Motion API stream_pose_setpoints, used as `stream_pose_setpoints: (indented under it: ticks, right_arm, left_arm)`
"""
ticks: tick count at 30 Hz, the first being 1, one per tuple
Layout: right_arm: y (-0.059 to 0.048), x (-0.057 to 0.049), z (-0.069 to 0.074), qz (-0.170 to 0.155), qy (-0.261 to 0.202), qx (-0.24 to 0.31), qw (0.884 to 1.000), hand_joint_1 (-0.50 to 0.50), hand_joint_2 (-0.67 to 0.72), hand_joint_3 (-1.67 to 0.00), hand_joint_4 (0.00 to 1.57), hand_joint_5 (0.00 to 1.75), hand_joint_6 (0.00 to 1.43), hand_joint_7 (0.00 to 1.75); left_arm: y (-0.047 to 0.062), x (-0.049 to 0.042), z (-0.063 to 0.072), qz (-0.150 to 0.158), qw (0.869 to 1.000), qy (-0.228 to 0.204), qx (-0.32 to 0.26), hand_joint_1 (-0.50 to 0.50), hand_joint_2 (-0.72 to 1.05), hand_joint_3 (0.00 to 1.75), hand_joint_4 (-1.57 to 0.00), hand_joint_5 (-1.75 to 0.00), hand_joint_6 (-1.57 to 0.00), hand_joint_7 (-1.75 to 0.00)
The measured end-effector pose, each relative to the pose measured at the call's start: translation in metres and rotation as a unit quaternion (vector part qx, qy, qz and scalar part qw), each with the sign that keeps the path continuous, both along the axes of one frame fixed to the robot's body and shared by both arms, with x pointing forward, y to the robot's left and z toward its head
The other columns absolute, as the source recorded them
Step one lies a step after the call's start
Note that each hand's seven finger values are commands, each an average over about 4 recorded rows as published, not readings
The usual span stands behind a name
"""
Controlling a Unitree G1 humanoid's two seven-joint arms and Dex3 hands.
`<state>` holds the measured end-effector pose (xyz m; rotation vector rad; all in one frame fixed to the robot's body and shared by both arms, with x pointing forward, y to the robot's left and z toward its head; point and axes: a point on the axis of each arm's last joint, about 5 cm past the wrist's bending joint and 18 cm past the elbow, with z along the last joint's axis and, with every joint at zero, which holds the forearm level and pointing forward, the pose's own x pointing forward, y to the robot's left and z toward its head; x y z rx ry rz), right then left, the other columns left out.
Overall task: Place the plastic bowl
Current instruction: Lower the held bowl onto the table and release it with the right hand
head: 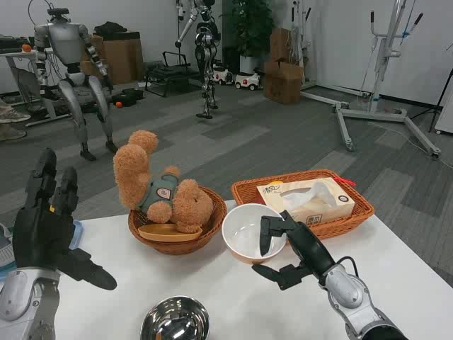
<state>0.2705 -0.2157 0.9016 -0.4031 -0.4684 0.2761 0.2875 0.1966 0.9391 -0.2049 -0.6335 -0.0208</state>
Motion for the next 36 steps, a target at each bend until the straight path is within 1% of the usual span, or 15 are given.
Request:
stream_pose_setpoints:
  ticks: [5,7,9,11,19,21,23,25,28,30,32,36]
  right_arm:
    - [0.002,-0.012,-0.006,0.000,-0.008,0.021,1.000,-0.42,-0.59,-1.51,1.06,1.65,0.69,1.68]
    - [0.001,-0.013,-0.006,-0.001,-0.008,0.023,1.000,-0.42,-0.60,-1.51,1.05,1.65,0.69,1.68]
    - [0.002,-0.012,-0.006,-0.001,-0.009,0.024,1.000,-0.42,-0.57,-1.51,1.05,1.65,0.69,1.68]
    - [0.002,-0.012,-0.006,-0.001,-0.009,0.024,1.000,-0.42,-0.57,-1.51,1.06,1.65,0.69,1.68]
    - [0.002,-0.012,-0.006,-0.001,-0.009,0.024,1.000,-0.42,-0.60,-1.51,1.06,1.65,0.71,1.68]
    - [0.002,-0.012,-0.006,-0.001,-0.009,0.024,1.000,-0.42,-0.57,-1.51,1.06,1.65,0.71,1.68]
    - [0.002,-0.012,-0.006,-0.001,-0.009,0.024,1.000,-0.42,-0.57,-1.51,1.06,1.65,0.70,1.68]
    - [0.001,-0.013,-0.006,-0.001,-0.008,0.024,1.000,-0.42,-0.60,-1.51,1.06,1.65,0.69,1.68]
    - [0.000,-0.014,-0.009,-0.005,0.000,0.023,1.000,-0.42,-0.57,-1.51,1.06,1.65,0.70,1.68]
    - [-0.001,-0.015,-0.012,-0.009,0.010,0.022,1.000,-0.42,-0.57,-1.51,1.06,1.65,0.71,1.68]
    - [-0.003,-0.017,-0.017,-0.012,0.022,0.017,1.000,-0.42,-0.60,-1.51,1.06,1.65,0.71,1.68]
    - [-0.005,-0.020,-0.024,-0.017,0.044,0.007,0.999,-0.42,-0.60,-1.51,1.06,1.65,0.71,1.68]
  left_arm:
    - [-0.002,-0.0042,-0.006,-0.006,1.000,0.008,-0.001,-0.50,-0.64,0.00,0.00,0.00,0.00,0.00]
    - [-0.002,-0.0047,-0.007,-0.006,1.000,0.009,-0.001,-0.50,-0.64,0.00,0.00,0.00,0.00,0.00]
    - [-0.002,-0.0047,-0.007,-0.006,1.000,0.009,-0.001,-0.50,-0.64,0.00,0.00,0.00,0.00,0.00]
    - [-0.002,-0.0047,-0.007,-0.007,1.000,0.009,-0.001,-0.50,-0.64,0.00,0.00,0.00,0.00,0.00]
    - [-0.002,-0.0047,-0.007,-0.007,1.000,0.009,-0.001,-0.50,-0.64,0.00,0.00,0.00,0.00,0.00]
    - [-0.002,-0.0047,-0.007,-0.007,1.000,0.009,-0.001,-0.50,-0.64,0.00,0.00,0.00,0.00,0.00]
    - [-0.002,-0.0047,-0.007,-0.007,1.000,0.009,-0.001,-0.50,-0.64,0.00,0.00,0.00,0.00,0.00]
    - [-0.002,-0.0047,-0.007,-0.007,1.000,0.009,-0.001,-0.50,-0.64,0.00,0.00,0.00,0.00,0.00]
    - [-0.002,-0.0047,-0.007,-0.007,1.000,0.010,-0.001,-0.50,-0.64,0.00,0.00,0.00,0.00,0.00]
    - [-0.002,-0.0047,-0.007,-0.007,1.000,0.010,-0.001,-0.50,-0.64,0.00,0.00,0.00,0.00,0.00]
    - [-0.002,-0.0047,-0.007,-0.007,1.000,0.010,-0.001,-0.50,-0.64,0.00,0.00,0.00,0.00,0.00]
    - [-0.003,-0.0047,-0.008,-0.008,1.000,0.010,-0.001,-0.50,-0.64,0.00,0.00,0.00,0.00,0.00]
